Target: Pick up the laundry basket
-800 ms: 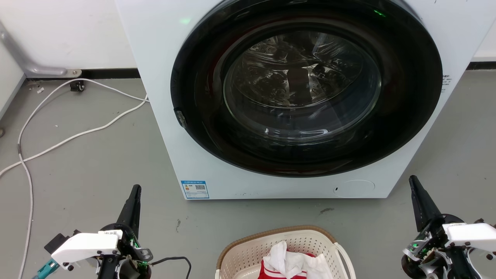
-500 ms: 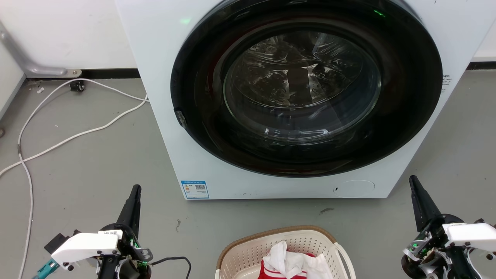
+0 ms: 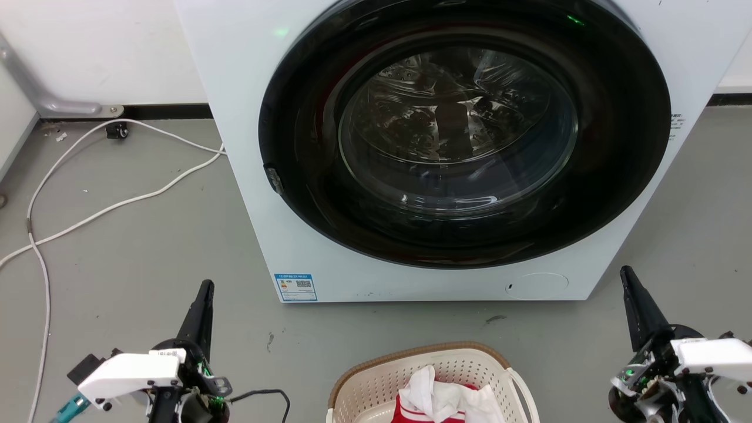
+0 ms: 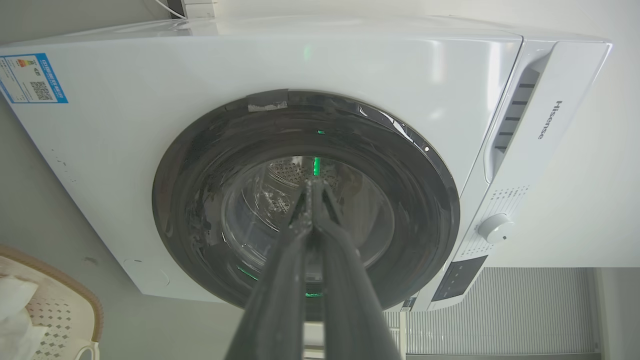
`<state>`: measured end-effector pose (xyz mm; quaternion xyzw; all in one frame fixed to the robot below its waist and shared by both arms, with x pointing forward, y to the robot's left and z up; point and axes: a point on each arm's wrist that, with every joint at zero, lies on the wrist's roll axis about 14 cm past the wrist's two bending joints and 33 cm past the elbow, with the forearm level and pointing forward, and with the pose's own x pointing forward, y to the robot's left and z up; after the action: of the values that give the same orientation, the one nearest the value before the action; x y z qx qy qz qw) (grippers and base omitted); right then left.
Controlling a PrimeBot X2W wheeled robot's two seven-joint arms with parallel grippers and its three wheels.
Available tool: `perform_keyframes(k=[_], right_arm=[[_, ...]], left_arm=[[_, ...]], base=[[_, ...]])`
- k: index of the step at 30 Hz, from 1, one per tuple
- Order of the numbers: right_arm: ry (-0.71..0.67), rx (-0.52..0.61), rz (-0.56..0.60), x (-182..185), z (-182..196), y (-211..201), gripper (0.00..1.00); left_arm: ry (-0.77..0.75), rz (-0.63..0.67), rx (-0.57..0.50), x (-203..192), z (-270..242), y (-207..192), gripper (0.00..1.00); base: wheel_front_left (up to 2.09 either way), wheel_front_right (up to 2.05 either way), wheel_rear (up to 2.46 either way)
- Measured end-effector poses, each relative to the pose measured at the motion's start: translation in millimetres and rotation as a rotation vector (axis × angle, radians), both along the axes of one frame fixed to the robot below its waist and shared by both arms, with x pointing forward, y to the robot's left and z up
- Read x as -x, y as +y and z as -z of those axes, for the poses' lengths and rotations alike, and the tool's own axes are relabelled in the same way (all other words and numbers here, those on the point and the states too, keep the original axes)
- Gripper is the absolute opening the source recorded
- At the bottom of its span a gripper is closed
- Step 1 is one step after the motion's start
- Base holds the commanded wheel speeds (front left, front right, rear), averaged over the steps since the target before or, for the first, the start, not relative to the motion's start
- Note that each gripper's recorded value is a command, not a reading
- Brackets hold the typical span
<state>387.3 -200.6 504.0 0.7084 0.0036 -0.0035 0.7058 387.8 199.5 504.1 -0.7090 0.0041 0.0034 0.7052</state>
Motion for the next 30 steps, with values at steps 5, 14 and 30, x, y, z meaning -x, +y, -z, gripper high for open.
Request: perform_keyframes(k=[5,14,30], right_arm=[[0.062,-0.006,0.002,9.4,20.8,0.2,1.0],[0.079,0.064,0.03,12.6,25.4,-3.4,1.0],[0.018,0.43,0.033,11.6,3.0,-1.0,1.0]], left_arm=[[0.063,-0.002,0.008,9.1,20.9,-1.1,1.0],[0.065,-0.019,-0.084,10.8,20.6,-0.2,1.0],[0.045,-0.023,-0.409,7.0,2.9,-5.6,1.0]], base=[[0.0,0.0,0.0],[0.0,0.0,0.0],[0.0,0.0,0.0]])
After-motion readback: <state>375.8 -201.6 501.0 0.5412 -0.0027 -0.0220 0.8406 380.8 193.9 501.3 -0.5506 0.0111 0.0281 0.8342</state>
